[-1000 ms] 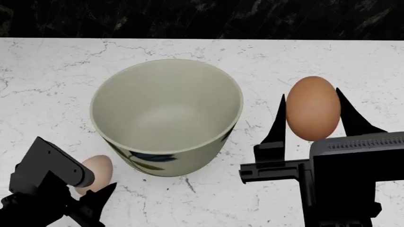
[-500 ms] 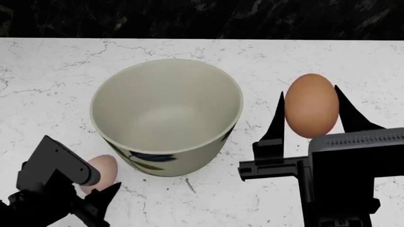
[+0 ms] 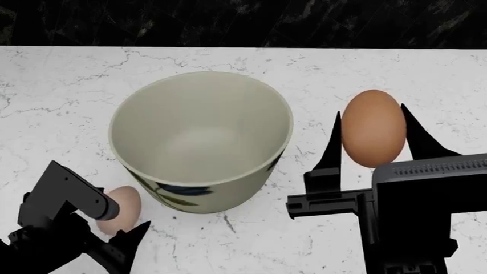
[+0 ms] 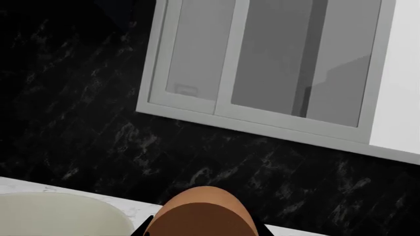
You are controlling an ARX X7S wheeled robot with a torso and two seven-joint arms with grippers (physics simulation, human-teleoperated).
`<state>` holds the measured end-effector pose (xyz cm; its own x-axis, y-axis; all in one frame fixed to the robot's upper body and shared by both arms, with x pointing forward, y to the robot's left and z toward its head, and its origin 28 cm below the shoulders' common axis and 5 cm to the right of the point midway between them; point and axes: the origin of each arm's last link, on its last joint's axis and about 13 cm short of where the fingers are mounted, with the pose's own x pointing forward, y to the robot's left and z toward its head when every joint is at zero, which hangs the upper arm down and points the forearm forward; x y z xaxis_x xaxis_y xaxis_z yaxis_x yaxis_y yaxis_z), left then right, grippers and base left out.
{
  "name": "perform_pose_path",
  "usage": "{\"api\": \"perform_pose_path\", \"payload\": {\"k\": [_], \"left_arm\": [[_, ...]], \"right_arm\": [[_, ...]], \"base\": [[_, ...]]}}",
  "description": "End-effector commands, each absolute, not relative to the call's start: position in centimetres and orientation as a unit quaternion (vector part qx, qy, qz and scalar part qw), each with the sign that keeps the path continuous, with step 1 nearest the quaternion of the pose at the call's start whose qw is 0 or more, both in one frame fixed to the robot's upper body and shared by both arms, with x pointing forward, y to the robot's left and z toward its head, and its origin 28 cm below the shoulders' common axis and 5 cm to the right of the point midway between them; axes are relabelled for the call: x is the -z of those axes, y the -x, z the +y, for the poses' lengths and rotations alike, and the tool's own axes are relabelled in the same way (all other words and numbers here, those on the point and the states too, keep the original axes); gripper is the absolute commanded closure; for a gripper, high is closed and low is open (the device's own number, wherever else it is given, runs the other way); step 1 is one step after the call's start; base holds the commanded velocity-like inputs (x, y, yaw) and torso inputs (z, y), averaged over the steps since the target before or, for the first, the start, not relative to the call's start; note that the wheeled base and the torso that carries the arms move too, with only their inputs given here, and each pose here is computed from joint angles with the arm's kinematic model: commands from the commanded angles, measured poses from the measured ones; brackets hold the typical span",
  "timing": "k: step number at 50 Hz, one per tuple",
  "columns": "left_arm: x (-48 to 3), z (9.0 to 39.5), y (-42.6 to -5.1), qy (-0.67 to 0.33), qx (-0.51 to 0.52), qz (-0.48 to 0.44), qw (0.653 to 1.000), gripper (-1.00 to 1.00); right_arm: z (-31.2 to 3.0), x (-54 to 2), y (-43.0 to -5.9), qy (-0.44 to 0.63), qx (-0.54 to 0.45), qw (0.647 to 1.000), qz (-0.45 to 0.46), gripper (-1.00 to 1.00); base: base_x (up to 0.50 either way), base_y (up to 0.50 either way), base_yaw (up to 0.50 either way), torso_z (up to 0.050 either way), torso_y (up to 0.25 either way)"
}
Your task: Place the eggs and milk next to the bowl.
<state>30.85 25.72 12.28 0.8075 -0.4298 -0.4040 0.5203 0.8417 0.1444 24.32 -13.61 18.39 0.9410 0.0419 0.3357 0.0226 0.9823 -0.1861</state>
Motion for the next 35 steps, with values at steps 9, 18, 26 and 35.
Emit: {"api": "perform_pose_path", "payload": {"k": [9, 18, 26, 35], "left_arm": [[-13.8, 25.5, -30.9, -0.1, 0.267, 0.158, 0.945, -1.0], [-15.3, 25.7, -30.7, -0.098, 0.266, 0.132, 0.95, -1.0], [-15.9, 25.8, -30.1, -0.099, 0.272, 0.123, 0.949, -1.0], [-16.7, 26.2, -28.9, -0.089, 0.274, 0.11, 0.951, -1.0]], "right_arm": [[-13.6, -18.8, -24.5, 0.101, -0.007, 0.978, -0.181, 1.0], [-13.6, -18.8, -24.5, 0.101, -0.008, 0.978, -0.181, 1.0], [-13.6, -18.8, -24.5, 0.101, -0.009, 0.978, -0.181, 1.0], [-13.6, -18.7, -24.7, 0.1, -0.01, 0.979, -0.18, 1.0]], "base": [[0.0, 0.0, 0.0, 0.0, 0.0], [0.0, 0.0, 0.0, 0.0, 0.0], [0.0, 0.0, 0.0, 0.0, 0.0], [0.0, 0.0, 0.0, 0.0, 0.0]]}}
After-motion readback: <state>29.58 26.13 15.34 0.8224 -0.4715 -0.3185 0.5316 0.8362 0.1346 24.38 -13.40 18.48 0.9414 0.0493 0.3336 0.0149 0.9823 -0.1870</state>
